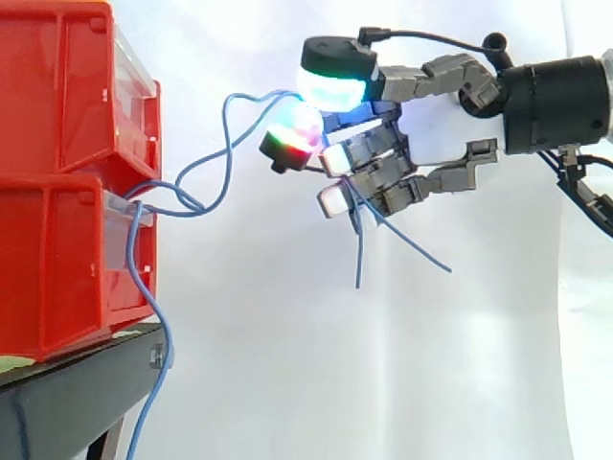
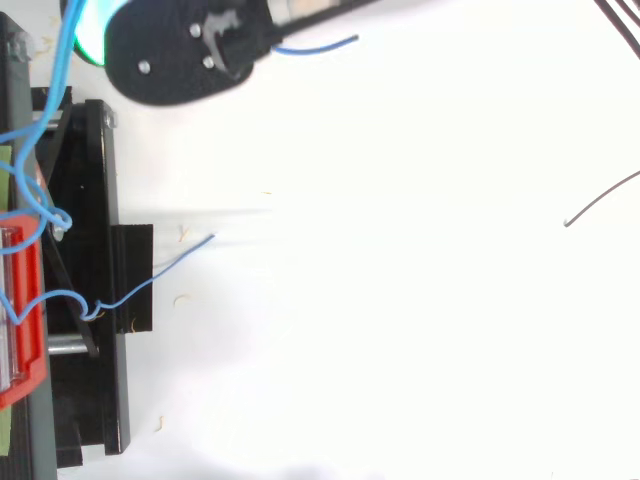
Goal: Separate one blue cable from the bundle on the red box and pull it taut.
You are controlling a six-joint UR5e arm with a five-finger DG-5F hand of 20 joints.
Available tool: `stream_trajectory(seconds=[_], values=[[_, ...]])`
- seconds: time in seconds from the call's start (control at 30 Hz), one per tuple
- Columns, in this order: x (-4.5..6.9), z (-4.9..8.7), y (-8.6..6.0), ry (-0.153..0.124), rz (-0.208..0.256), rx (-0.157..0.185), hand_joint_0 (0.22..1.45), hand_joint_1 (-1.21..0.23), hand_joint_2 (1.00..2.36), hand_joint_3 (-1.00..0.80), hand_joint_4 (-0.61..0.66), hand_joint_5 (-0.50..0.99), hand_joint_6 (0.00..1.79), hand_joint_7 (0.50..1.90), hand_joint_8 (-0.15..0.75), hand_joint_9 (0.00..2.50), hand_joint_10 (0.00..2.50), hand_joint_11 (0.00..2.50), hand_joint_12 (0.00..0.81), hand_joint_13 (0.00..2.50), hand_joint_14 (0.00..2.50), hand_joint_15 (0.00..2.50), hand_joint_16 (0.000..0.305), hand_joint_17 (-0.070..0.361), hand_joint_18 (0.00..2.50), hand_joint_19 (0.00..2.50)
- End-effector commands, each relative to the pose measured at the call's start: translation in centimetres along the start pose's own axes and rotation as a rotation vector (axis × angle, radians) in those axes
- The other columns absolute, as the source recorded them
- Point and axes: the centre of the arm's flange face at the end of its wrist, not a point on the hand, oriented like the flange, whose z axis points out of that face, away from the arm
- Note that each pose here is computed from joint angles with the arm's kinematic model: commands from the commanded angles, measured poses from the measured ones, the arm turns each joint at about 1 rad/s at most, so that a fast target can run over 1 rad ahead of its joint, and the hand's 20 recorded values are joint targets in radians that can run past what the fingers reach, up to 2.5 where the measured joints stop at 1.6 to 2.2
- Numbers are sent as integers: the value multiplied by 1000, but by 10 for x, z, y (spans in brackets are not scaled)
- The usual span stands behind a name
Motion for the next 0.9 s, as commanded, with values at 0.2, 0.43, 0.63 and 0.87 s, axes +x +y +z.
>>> stream_trajectory(seconds=[0.2, 0.43, 0.63, 0.87], values=[[9, -1, 3, 10, -1, 1, 549, -574, 1011, -299, 72, -21, 825, 898, 229, 1164, 11, 272, 385, 1004, 17, 440, 54, 122, 912, 631], [0, 0, -2, -7, 17, 8, 525, -356, 1000, -498, 125, -10, 736, 884, 231, 1121, 11, 276, 367, 950, 19, 454, 52, 116, 844, 664], [1, 1, -14, -17, 47, 31, 502, -288, 1000, -500, 160, 12, 501, 1231, 227, 987, 10, 186, 379, 904, 16, 415, 54, 121, 820, 636], [5, 2, -28, -20, 53, 31, 589, -570, 1006, -430, 118, -19, 685, 1034, 225, 931, 9, 226, 356, 829, 16, 403, 48, 109, 751, 607]])
